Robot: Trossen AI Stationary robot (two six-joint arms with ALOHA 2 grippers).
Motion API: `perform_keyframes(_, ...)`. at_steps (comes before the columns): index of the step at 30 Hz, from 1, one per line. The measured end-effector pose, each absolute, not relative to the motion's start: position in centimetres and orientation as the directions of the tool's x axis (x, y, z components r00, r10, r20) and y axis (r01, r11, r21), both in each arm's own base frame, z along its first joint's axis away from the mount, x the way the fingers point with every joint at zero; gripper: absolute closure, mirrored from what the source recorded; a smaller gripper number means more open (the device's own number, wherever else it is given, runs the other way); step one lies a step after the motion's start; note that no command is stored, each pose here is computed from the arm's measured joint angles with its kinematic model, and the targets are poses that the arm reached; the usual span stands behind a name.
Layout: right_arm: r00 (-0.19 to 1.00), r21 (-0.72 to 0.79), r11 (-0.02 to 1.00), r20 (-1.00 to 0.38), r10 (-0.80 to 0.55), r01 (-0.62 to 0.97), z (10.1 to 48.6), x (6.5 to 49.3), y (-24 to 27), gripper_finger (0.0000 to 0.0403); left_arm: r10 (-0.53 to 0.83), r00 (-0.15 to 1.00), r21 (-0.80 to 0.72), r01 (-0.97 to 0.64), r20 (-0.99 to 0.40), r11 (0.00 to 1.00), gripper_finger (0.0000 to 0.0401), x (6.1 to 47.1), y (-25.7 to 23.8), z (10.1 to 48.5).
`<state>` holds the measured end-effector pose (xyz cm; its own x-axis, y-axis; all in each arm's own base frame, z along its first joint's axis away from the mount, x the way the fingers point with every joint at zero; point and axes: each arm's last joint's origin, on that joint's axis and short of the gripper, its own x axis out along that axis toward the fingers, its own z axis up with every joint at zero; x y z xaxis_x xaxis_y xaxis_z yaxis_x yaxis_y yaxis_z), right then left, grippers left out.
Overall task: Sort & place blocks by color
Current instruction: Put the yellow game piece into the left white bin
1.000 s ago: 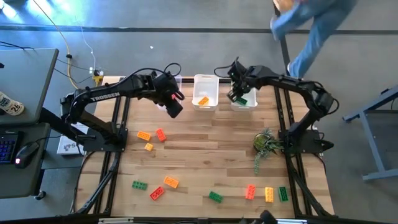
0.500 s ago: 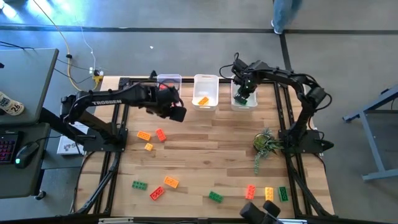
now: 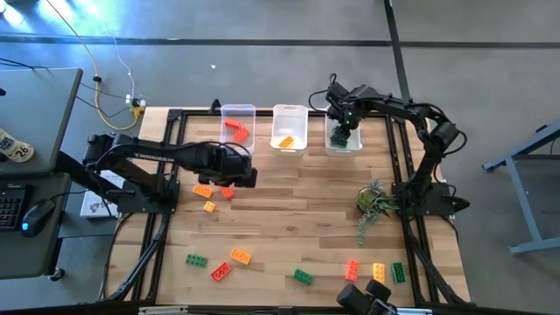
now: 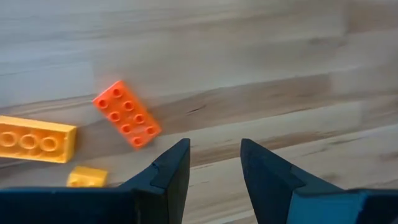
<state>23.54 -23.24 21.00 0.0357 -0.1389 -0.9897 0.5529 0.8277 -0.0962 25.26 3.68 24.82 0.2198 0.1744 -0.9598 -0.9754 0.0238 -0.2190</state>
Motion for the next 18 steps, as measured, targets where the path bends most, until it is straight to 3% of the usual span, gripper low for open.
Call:
perform_keyframes(9,0.055,-0.096,0.834,-0.987,-0.149,0.544,22.2,23.1,-22.8,0.0199,0.085,0.010,0.007,-0.978,-0.996,0.207,0.0270,22.9,3.9,23.9)
perform_keyframes(18,0.109,-0.067,0.771,-0.978,-0.175,0.634,24.3,22.4,-22.0,0.0199,0.050,-0.136,0.142,-0.839,-0.989,0.525,0.0270,21.0,5.3,24.2)
